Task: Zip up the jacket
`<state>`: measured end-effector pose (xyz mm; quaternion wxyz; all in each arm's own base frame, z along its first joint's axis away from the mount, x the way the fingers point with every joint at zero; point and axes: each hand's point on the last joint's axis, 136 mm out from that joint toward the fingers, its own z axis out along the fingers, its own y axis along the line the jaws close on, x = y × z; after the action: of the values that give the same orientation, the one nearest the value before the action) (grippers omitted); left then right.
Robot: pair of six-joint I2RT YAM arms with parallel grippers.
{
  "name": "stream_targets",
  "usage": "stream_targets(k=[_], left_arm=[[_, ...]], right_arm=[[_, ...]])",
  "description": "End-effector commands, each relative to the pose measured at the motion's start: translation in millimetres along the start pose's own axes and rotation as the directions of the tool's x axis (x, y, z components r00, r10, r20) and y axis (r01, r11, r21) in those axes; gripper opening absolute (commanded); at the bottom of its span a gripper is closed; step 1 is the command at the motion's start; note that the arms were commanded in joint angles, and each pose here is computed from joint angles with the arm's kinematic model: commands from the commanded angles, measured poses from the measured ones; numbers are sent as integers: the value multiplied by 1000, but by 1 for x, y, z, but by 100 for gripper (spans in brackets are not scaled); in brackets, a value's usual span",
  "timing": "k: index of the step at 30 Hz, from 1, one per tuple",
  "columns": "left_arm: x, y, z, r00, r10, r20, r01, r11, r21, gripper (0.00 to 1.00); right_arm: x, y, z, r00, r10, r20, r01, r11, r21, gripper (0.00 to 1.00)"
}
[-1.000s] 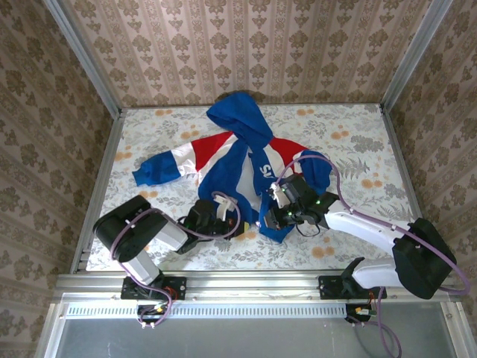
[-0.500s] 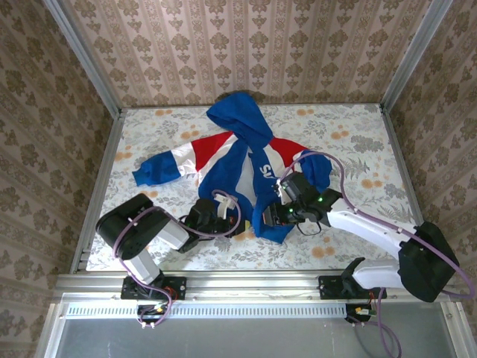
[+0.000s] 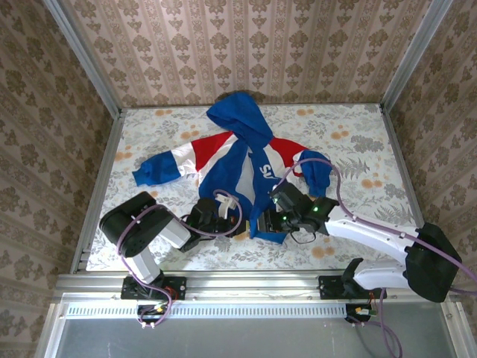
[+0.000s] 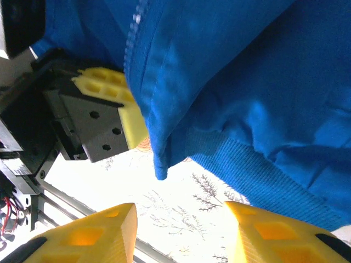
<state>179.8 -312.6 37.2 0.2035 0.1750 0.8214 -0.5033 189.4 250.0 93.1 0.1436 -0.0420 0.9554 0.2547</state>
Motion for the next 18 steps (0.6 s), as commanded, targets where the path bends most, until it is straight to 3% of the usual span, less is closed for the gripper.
stream_targets(k=[1,18], left_arm=[[-5,-8,2,1000,3,6,-3,999,38,0],[-4,-9,1,1000,4,13,-5,999,51,0]], right_arm=[[-6,6,9,997,50,63,-49,999,-3,46],[7,22,54,998,54,-22,-54,999,-6,47]])
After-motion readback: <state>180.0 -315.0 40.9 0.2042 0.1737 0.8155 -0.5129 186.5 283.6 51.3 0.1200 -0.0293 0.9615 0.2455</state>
